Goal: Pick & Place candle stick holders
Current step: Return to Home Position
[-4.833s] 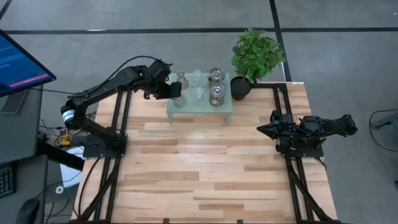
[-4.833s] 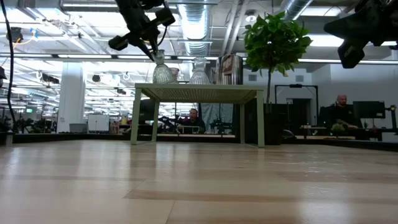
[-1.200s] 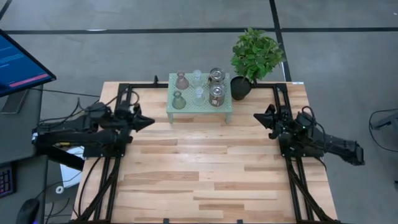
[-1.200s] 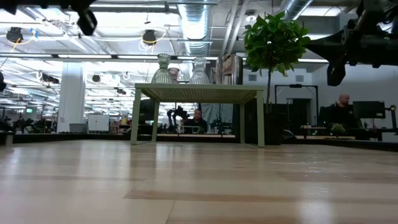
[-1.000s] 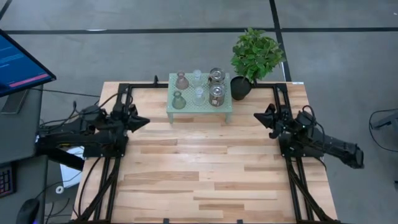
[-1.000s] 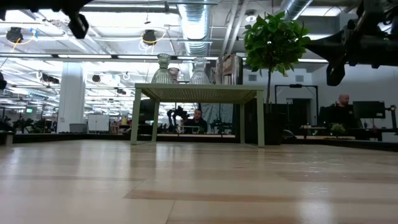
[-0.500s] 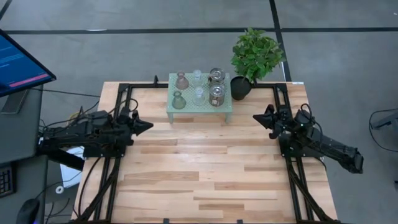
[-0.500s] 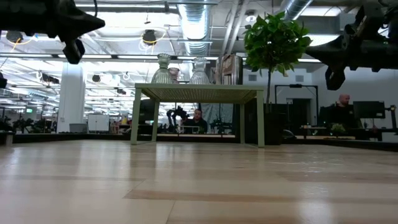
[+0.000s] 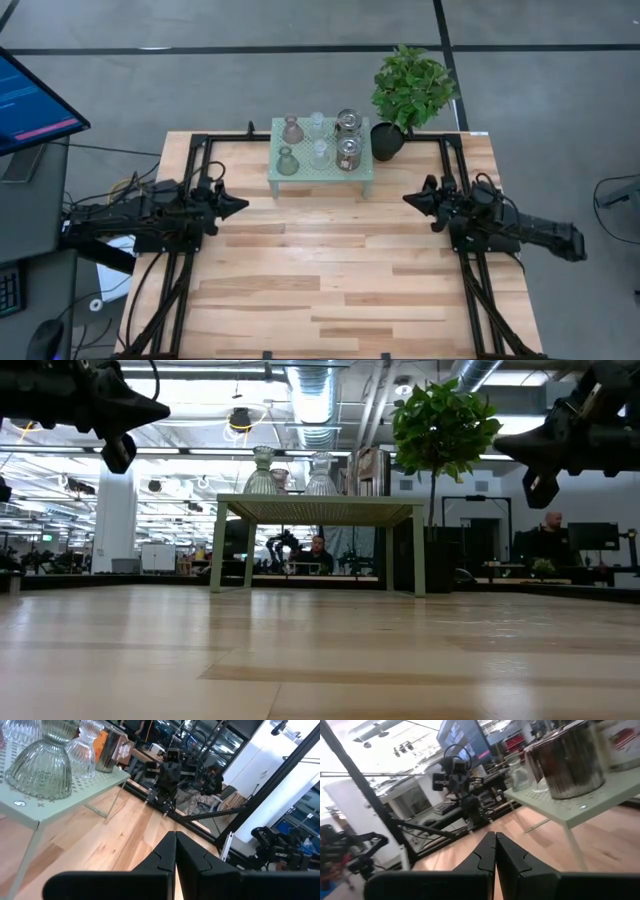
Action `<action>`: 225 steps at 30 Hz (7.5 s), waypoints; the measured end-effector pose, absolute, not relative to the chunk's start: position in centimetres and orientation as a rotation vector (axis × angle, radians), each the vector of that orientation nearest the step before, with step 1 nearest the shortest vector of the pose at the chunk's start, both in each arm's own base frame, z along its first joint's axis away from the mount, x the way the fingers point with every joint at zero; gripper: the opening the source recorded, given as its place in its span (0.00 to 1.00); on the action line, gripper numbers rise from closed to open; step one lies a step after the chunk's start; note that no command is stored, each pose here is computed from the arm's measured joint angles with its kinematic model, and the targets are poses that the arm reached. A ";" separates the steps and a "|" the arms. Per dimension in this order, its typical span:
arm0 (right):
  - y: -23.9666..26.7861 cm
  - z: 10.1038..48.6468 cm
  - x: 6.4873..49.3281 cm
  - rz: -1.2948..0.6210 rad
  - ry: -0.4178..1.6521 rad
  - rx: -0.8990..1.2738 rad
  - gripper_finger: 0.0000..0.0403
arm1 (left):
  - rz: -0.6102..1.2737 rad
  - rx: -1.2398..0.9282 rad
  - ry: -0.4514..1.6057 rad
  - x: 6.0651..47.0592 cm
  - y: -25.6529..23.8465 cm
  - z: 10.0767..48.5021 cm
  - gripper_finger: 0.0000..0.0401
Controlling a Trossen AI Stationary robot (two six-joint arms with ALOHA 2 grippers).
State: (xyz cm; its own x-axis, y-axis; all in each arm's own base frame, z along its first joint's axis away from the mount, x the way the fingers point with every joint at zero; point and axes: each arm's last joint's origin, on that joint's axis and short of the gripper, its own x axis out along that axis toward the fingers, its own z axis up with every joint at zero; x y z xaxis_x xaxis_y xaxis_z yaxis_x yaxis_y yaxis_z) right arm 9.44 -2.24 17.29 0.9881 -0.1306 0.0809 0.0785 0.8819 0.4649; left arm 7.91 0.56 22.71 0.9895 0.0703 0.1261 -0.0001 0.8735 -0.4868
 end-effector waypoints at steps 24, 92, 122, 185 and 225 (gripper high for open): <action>-2.1 17.1 9.5 -0.139 -0.107 0.535 0.00 | 0.024 -0.507 -0.160 7.9 0.5 22.9 0.02; -0.1 16.8 9.7 -0.102 -0.042 0.153 0.00 | 0.005 -0.208 -0.159 10.2 0.6 18.2 0.03; -0.1 16.8 9.7 -0.102 -0.041 0.153 0.00 | 0.018 -0.215 -0.043 11.2 0.7 17.2 0.03; -0.1 16.8 9.7 -0.102 -0.042 0.152 0.00 | 0.026 -0.219 0.030 11.8 0.7 16.5 0.03; -0.1 16.8 9.7 -0.103 -0.041 0.152 0.00 | -0.016 -0.192 -0.369 9.1 0.5 20.0 0.03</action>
State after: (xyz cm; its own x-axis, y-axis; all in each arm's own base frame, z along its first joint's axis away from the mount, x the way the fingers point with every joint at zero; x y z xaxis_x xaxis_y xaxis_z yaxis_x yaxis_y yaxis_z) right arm 9.75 -0.13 16.82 0.9939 -0.1051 0.0332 0.0989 0.9832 0.1534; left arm 9.10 0.53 19.99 0.9328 0.0192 0.3599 0.0506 0.9817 -0.1836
